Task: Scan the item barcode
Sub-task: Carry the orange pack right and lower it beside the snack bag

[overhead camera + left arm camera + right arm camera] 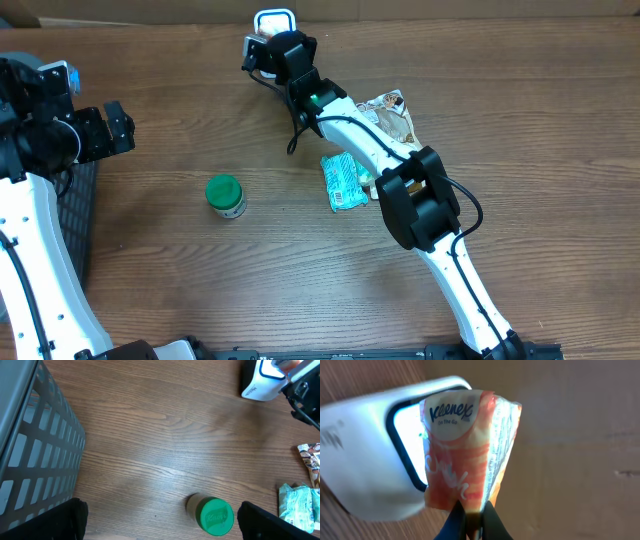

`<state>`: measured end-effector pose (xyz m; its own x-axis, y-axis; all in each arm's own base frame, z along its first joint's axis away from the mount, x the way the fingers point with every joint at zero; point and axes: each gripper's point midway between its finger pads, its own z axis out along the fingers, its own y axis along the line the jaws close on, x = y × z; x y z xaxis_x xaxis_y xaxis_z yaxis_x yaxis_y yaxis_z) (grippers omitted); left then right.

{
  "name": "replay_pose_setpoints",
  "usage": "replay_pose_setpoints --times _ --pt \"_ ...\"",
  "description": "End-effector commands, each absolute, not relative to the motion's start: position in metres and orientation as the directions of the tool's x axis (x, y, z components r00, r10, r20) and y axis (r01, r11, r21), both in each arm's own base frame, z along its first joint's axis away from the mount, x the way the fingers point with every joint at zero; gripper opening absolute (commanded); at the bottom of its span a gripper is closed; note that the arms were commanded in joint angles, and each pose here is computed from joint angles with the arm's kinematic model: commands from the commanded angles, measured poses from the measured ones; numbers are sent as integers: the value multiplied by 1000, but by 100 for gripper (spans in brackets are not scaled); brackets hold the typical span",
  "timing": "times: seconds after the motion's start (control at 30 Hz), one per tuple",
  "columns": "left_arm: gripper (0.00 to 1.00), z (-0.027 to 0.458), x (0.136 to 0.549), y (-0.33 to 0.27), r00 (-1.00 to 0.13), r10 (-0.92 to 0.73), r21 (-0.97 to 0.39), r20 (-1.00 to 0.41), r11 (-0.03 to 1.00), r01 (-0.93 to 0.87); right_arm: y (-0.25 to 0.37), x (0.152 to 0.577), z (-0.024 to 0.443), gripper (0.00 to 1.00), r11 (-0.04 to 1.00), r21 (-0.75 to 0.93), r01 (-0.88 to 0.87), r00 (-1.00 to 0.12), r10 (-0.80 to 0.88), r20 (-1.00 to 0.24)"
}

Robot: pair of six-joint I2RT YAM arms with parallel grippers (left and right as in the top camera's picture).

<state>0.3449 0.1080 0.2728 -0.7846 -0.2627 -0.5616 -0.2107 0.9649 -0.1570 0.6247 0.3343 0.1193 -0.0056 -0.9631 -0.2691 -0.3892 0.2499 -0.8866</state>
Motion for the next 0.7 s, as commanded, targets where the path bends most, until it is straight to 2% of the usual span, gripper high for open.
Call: replay_pose_setpoints --times 0.0,0.07,0.23,0.33,0.43,0.53,0.67 --pt "99 273 347 106 -786 -248 -159 -566 969 -191 321 628 142 4 236 -910 -340 -48 -971 -234" --pt "100 273 347 106 -786 -248 -159 -566 969 -191 320 624 155 4 267 -902 -340 -57 -963 -264" --pt "100 273 347 106 -786 -248 -159 -566 969 -191 317 601 224 4 525 -775 -352 -112 -845 -523" --pt "100 273 347 106 -786 -248 -159 -566 969 -191 301 570 267 4 691 -618 -375 -212 -713 -668" --pt "99 273 347 106 -786 -248 -159 -566 969 -191 281 524 295 4 836 -389 -387 -379 -529 -760" --pt "100 273 347 106 -787 -248 -159 -565 969 -192 260 478 300 4 911 -197 -362 -553 -380 -741" --pt "100 273 347 106 -786 -248 -159 -566 969 -191 221 426 283 4 975 17 -223 -791 -171 -588"
